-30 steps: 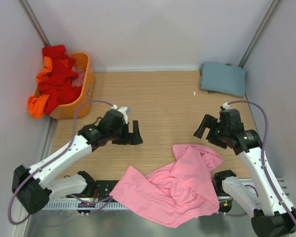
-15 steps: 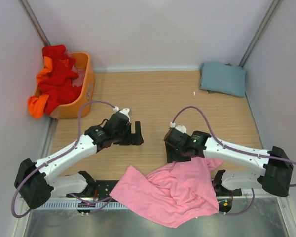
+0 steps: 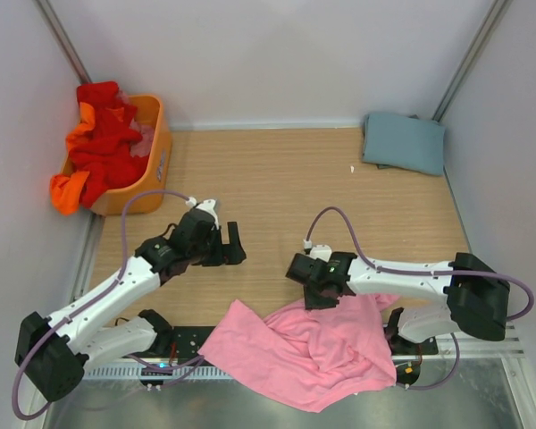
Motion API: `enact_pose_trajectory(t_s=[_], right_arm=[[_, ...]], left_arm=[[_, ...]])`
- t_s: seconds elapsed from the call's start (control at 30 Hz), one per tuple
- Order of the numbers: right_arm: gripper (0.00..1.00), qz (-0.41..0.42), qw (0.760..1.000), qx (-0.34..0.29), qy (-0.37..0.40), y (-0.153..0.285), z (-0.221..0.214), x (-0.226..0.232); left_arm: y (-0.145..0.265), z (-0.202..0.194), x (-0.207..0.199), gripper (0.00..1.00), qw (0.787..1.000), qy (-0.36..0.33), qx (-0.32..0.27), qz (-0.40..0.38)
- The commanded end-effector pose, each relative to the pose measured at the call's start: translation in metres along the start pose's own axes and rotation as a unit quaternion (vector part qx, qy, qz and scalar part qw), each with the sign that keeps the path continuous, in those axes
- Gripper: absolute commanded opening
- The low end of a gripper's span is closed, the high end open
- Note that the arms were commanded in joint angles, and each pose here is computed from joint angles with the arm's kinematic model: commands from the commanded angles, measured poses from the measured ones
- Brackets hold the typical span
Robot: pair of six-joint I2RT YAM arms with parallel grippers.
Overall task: Fold and stack the t-shirts
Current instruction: Flatten the tshirt out
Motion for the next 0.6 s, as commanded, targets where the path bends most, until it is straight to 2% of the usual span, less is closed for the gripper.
enact_pose_trajectory(t_s=[0.0, 0.03, 0.1, 0.2, 0.23, 0.27, 0.3, 0.33, 0.37, 0.47, 0.57], right_arm=[[0.3, 0.004, 1.0, -0.013, -0.014, -0.004, 0.0, 0.001], [0.17, 0.005, 1.0, -0.013, -0.012, -0.005, 0.0, 0.001], [0.01, 0.004, 1.0, -0.02, -0.011, 0.001, 0.003, 0.002], [0.01, -0.033, 0.995, -0.089, -0.024, 0.034, 0.02, -0.01], [0.01, -0.022, 0.987, -0.153, -0.052, 0.065, 0.039, -0.004], [0.01, -0.048, 0.981, -0.181, -0.055, 0.092, 0.043, -0.021], [0.01, -0.014, 0.972, -0.221, -0.079, 0.132, 0.058, -0.017], [0.01, -0.015, 0.957, -0.272, -0.099, 0.155, 0.068, -0.025], [0.02, -0.036, 0.951, -0.291, -0.102, 0.178, 0.069, -0.045], [0.01, 0.031, 0.923, -0.356, -0.144, 0.238, 0.085, -0.068], [0.01, 0.027, 0.908, -0.384, -0.166, 0.256, 0.094, -0.084]], left_arm=[[-0.002, 0.001, -0.002, 0.94, 1.0, 0.001, -0.004, -0.013], [-0.003, 0.004, -0.003, 0.94, 1.0, 0.005, -0.01, -0.019], [-0.007, 0.005, -0.007, 0.93, 0.999, 0.013, -0.011, -0.028], [-0.012, 0.008, -0.014, 0.9, 0.999, 0.013, -0.001, -0.053], [-0.013, 0.011, -0.018, 0.88, 0.998, 0.014, 0.002, -0.064], [-0.014, 0.014, -0.023, 0.87, 0.998, 0.011, 0.0, -0.07], [-0.019, 0.014, -0.027, 0.85, 0.997, 0.007, 0.007, -0.071], [-0.022, 0.015, -0.031, 0.84, 0.997, 0.002, 0.009, -0.074], [-0.022, 0.015, -0.041, 0.84, 0.996, -0.01, 0.011, -0.087], [-0.038, 0.009, -0.07, 0.82, 0.992, -0.041, 0.037, -0.115], [-0.061, -0.002, -0.1, 0.82, 0.985, -0.067, 0.073, -0.142]])
Point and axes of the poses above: each gripper's point midway between its finger pads, its own y axis back along the fingers, its own x axis along the line the jaws close on, z = x × y, the point moved 9 cm from there along y, back along the fingers, and after that the axes turned 8 degrees about -y, right-handed, at the moved point
